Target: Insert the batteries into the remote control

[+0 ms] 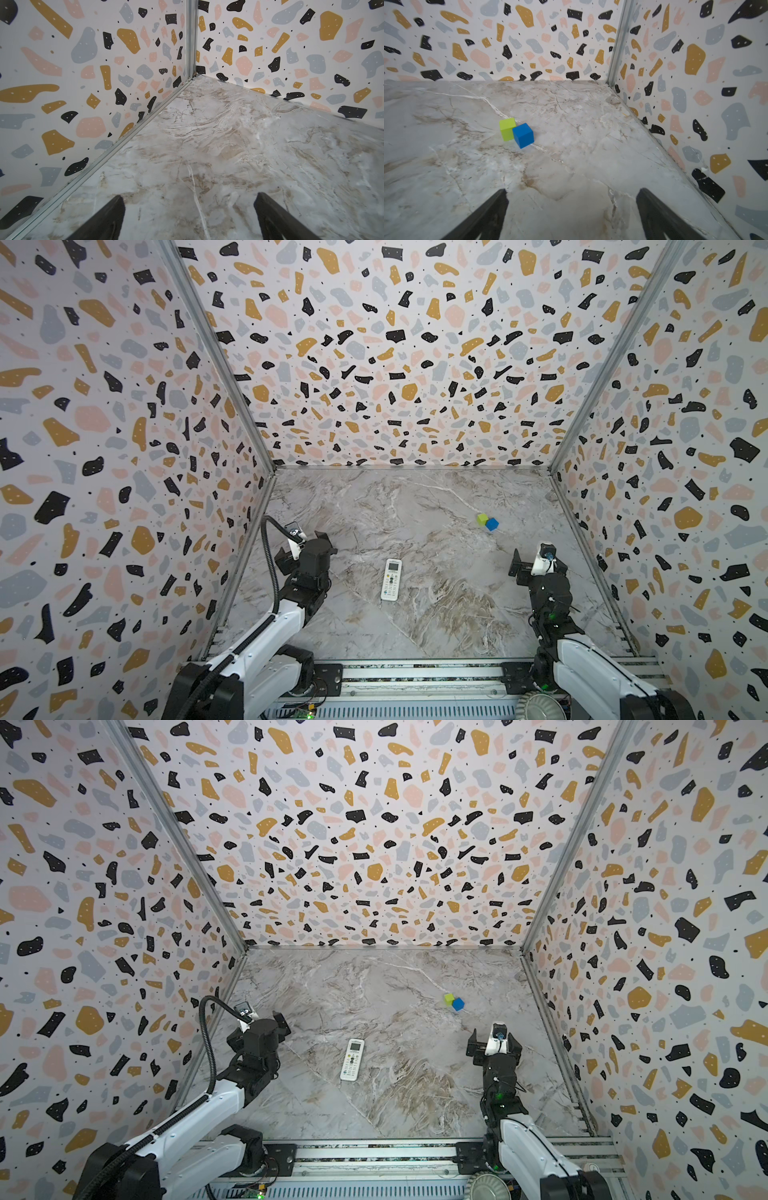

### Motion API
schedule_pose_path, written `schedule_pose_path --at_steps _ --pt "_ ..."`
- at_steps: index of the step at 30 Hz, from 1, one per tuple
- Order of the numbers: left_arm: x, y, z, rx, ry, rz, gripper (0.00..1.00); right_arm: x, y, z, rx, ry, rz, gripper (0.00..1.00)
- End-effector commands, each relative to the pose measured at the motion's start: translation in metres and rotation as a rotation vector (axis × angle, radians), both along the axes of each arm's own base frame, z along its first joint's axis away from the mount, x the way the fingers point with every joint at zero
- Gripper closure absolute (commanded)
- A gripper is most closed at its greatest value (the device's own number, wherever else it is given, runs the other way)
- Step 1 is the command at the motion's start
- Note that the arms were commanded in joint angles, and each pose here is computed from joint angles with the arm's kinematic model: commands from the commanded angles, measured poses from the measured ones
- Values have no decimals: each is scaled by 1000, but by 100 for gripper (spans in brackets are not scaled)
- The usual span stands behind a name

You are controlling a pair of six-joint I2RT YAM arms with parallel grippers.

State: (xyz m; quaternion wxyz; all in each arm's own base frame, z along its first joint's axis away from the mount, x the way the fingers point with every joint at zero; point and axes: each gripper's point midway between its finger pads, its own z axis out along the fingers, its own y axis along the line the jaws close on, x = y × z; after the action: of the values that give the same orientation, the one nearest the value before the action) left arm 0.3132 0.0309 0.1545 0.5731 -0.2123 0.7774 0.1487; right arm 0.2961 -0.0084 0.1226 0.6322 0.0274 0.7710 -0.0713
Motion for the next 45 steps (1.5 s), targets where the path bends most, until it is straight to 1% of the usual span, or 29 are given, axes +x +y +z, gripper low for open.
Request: schedule_pose_path --at_steps 1,3,5,6,7,10,12,14,15,16,18,19,21,23,24,25,27,32,45 --pt "8 8 33 56 -169 49 0 10 13 32 0 -152 77 1" --pt "9 11 28 68 -180 69 1 14 19 35 -8 -174 118 1" --pt "12 11 26 83 -191 65 1 18 20 38 -12 -191 123 1" --pt "16 9 28 101 -174 54 0 21 21 36 -20 -178 131 1" --pt "20 6 31 111 -181 31 0 24 21 35 -24 -172 133 1" --pt "24 5 33 175 -163 19 0 35 19 34 -24 -156 127 1" --pt "25 3 25 204 -127 5 1 46 20 28 -2 -118 140 1" --pt "21 6 15 199 -107 14 0 44 16 19 27 -135 130 1" --pt "15 8 10 185 -121 24 0 42 11 25 36 -184 103 1" --pt "10 11 6 179 -138 36 1 43 7 24 44 -193 86 1" --pt "2 15 4 187 -176 47 0 50 6 19 51 -154 81 1" --pt "2 10 4 189 -193 5 0 53 6 16 51 -138 81 1" --pt "-1 7 -1 191 -228 -30 1 57 3 12 57 -124 61 1" --pt "-7 6 -6 189 -257 -57 0 65 6 11 39 -110 71 1" --pt "-7 5 -6 195 -264 -62 0 68 8 2 29 -62 61 1" --pt "-4 4 -5 196 -262 -68 0 69 9 0 18 -54 57 1" --pt "4 2 -13 194 -199 -77 1 70 9 1 18 -57 55 1" --pt "17 6 -16 169 -172 -91 0 70 10 1 12 -54 54 1" --pt "19 7 -17 162 -170 -92 0 69 11 1 10 -55 53 1"
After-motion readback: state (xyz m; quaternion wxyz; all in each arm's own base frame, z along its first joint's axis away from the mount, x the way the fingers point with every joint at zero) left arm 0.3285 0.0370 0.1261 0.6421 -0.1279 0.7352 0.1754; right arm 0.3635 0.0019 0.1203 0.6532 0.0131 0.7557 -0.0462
